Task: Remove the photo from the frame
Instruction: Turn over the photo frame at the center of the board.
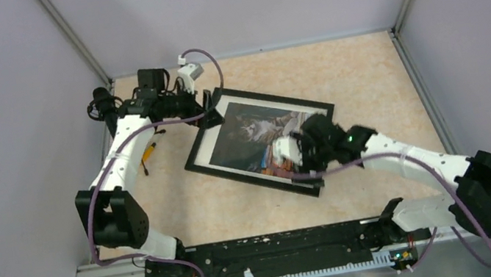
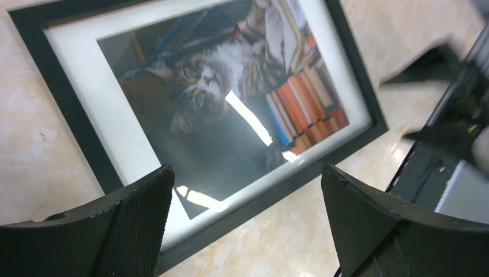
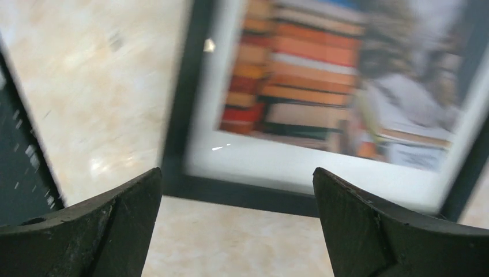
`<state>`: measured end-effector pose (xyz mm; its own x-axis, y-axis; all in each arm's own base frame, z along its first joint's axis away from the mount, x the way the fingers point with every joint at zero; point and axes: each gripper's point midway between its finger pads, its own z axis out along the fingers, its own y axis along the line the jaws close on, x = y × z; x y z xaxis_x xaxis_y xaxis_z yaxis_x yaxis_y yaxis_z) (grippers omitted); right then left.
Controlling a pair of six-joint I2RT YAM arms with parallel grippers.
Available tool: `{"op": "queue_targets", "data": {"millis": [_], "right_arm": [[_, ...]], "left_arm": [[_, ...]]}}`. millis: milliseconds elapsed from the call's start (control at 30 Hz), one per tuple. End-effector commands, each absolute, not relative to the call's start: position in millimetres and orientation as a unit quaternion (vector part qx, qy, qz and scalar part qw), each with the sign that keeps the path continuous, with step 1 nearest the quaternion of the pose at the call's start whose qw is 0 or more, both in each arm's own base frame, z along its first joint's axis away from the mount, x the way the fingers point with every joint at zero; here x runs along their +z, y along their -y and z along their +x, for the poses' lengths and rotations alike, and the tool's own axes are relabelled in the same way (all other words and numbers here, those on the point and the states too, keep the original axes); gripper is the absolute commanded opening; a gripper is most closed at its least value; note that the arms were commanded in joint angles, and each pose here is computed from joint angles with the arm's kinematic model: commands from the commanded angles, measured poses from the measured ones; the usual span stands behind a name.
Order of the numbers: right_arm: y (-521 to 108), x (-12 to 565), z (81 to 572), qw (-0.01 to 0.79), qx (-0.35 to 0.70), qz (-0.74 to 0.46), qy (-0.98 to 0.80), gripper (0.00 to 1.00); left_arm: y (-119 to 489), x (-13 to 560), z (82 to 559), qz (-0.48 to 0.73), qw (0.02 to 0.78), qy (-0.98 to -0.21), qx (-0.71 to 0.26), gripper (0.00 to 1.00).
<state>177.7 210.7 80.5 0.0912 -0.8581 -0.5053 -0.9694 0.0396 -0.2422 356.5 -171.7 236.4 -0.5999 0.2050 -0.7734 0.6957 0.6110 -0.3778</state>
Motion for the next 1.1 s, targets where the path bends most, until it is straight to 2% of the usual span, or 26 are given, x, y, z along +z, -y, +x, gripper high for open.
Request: {"op": "queue_targets", "data": {"millis": [0, 333, 533, 833, 1067], "right_arm": [[-225, 156, 246, 0.343, 0.199, -0.564, -0.724, 0.99], [-180, 158, 413, 0.343, 0.231, -0.365, -0.834, 0.99], [-186, 136, 473, 0.341, 0.232, -0.332, -0.849, 0.99], [-201, 85, 504, 0.299, 0.258, -0.321, -0.861, 0.99], [-198, 53, 478, 0.236, 0.287, -0.320, -0.871, 0.97]], "left_arm": [[171, 202, 331, 0.361, 0.340, -0.828, -0.260, 0.99], [149, 119, 250, 0.484, 0.223, -0.817, -0.220, 0.99], [133, 82, 230, 0.511, 0.193, -0.814, -0.197, 0.98], [132, 43, 228, 0.513, 0.178, -0.818, -0.188, 0.96], [131, 21, 238, 0.501, 0.172, -0.830, -0.174, 0.95]]}}
